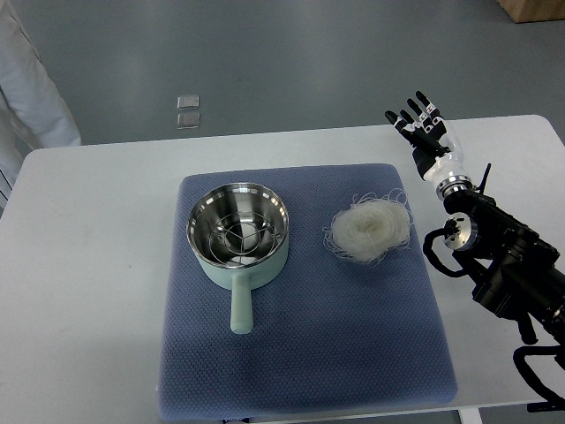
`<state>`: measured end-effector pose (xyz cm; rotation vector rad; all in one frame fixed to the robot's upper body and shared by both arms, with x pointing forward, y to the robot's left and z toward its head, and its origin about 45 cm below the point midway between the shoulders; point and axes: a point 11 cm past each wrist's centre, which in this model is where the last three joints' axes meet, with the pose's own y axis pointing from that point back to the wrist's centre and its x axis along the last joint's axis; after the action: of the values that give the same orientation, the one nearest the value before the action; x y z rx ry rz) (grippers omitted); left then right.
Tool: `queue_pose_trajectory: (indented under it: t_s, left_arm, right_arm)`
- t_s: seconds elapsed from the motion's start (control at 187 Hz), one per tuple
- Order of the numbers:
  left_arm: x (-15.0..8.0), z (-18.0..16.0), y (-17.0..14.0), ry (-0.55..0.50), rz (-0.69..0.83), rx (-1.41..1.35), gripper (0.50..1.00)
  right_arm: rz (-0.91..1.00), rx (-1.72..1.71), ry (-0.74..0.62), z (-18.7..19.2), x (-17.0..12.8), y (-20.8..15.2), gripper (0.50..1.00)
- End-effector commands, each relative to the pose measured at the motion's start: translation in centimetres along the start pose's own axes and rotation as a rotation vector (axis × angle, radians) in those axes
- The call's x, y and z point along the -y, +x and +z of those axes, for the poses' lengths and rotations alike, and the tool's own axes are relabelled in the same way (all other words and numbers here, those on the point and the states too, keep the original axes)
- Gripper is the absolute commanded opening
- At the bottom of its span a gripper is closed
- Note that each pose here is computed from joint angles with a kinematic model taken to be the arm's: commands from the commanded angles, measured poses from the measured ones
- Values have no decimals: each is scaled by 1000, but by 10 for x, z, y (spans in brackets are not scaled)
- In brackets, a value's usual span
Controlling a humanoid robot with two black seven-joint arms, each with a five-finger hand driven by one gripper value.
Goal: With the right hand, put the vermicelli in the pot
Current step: 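Move the right hand over the white vermicelli bundle and lower it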
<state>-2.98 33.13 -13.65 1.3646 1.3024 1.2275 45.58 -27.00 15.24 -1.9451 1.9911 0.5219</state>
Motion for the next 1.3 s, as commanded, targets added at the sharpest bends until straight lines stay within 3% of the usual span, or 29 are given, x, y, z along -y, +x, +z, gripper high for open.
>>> queue_pose_trajectory:
  t_s: [0.0, 0.637, 0.857, 1.296]
  left_arm:
    - [0, 0, 0, 0, 0, 0, 1000]
    - [0, 1, 0, -2, 0, 0, 1000]
    - [0, 1, 0, -2, 0, 0, 1000]
    - [-1, 5, 0, -8, 0, 1, 1000]
  right_arm:
    - [0, -1, 1, -1, 0, 1, 928]
    - [-139, -149, 57, -34, 9, -22, 928]
    - [-384, -570, 85, -68, 7, -38, 928]
    - [-958, -1328, -60, -117, -27, -64, 928]
